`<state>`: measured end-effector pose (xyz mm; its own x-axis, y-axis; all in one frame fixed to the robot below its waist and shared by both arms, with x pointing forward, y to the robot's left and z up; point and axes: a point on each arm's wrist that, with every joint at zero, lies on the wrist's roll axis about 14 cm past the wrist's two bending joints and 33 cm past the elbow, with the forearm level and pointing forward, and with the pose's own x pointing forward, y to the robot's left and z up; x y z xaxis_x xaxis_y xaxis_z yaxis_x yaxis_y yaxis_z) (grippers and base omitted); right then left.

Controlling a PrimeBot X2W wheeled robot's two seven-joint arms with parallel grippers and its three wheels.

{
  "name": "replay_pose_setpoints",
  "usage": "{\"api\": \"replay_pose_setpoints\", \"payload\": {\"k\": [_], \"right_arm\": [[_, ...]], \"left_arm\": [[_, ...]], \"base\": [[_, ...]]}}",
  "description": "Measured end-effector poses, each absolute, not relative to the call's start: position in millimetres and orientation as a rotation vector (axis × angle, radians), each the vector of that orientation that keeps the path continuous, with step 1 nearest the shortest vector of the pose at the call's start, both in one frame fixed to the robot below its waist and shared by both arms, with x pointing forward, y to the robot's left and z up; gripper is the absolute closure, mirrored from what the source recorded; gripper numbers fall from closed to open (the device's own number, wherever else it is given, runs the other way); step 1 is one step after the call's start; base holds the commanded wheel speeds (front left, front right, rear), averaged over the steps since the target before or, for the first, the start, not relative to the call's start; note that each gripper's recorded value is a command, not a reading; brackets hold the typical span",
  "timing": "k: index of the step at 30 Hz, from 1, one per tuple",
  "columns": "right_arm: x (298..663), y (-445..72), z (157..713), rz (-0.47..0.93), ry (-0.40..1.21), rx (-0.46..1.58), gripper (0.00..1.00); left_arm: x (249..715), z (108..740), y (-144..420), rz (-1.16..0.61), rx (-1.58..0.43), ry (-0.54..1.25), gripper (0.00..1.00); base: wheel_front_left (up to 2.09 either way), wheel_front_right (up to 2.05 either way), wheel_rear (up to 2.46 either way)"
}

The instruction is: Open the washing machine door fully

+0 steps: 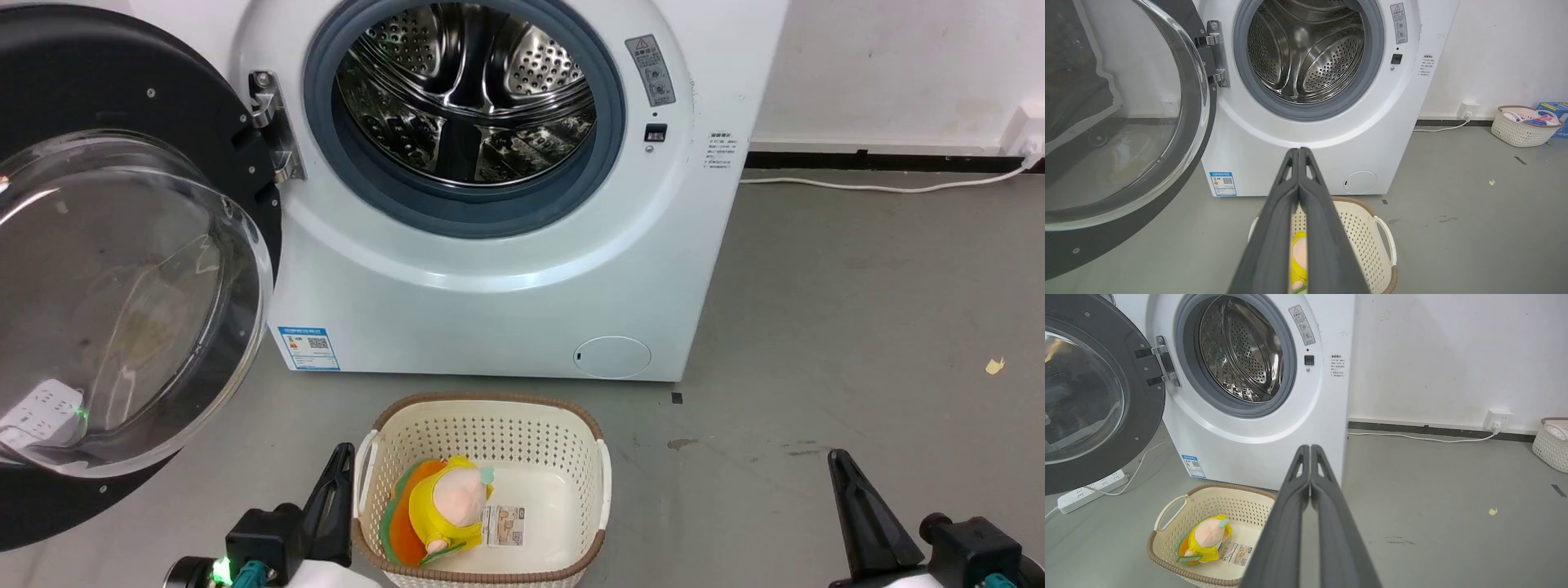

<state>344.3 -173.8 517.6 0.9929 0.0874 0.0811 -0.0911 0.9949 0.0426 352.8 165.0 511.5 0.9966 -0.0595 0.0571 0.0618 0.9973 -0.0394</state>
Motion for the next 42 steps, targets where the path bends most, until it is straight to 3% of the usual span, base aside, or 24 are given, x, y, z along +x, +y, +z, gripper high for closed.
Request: {"api": "replay_pose_setpoints", "payload": {"k": [42], "right_arm": [[355,-168,517,0.108,-0.029,0.006,1.0]], "left_arm": [[359,514,168,-0.044,-0.004,-0.017,1.0]], "base": [[0.0,0.0,0.0]]}}
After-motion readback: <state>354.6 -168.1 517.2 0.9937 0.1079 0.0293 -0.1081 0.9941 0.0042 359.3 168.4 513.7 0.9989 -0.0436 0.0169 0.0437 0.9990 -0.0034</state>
